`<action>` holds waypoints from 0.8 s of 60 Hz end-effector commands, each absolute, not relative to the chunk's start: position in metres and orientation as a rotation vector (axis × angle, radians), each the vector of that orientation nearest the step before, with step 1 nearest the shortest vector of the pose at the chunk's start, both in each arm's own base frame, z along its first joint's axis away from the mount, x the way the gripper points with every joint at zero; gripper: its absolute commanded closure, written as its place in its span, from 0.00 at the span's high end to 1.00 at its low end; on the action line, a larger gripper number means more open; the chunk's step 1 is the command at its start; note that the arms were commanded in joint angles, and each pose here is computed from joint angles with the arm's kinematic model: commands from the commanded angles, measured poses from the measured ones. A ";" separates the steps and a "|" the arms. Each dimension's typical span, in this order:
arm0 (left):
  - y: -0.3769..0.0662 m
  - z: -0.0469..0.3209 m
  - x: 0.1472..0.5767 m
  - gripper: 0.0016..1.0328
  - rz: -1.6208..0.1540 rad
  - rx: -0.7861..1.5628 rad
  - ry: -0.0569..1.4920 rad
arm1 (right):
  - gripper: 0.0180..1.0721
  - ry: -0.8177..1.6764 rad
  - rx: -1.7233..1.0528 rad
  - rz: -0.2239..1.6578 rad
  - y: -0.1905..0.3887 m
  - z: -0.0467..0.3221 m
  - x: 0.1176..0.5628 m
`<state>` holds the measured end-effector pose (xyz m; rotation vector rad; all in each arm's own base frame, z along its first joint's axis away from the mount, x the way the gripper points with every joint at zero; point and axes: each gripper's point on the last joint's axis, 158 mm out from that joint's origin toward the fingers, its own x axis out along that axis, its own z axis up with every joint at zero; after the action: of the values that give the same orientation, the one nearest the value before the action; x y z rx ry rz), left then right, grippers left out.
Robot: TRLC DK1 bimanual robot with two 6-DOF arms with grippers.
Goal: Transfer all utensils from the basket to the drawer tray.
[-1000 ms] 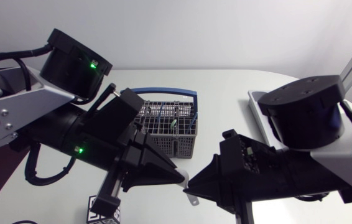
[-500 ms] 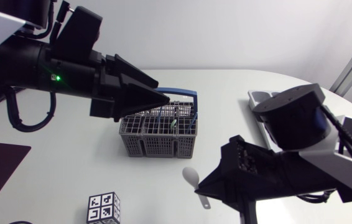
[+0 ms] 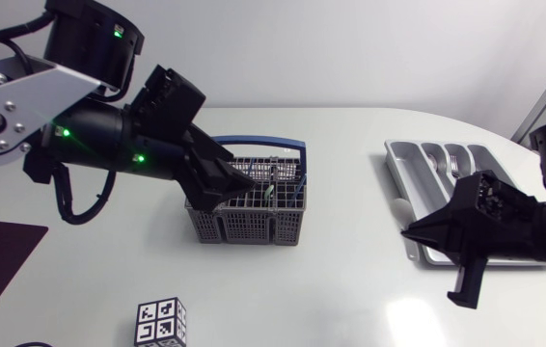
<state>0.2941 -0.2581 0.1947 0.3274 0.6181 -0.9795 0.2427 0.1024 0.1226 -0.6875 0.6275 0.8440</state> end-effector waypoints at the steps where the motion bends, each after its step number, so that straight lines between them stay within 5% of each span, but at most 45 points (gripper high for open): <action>1: -0.259 0.176 0.296 0.83 -0.974 0.373 0.634 | 0.06 0.657 -0.733 0.834 0.080 0.104 0.239; 48: -0.247 0.137 0.303 0.83 -0.857 0.489 0.655 | 0.05 0.767 -1.005 0.567 -0.138 0.050 0.277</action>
<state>0.3079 -0.2480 0.1476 0.4612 0.6454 -0.8465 0.2708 -0.1172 0.0507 -0.9265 0.7722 0.5577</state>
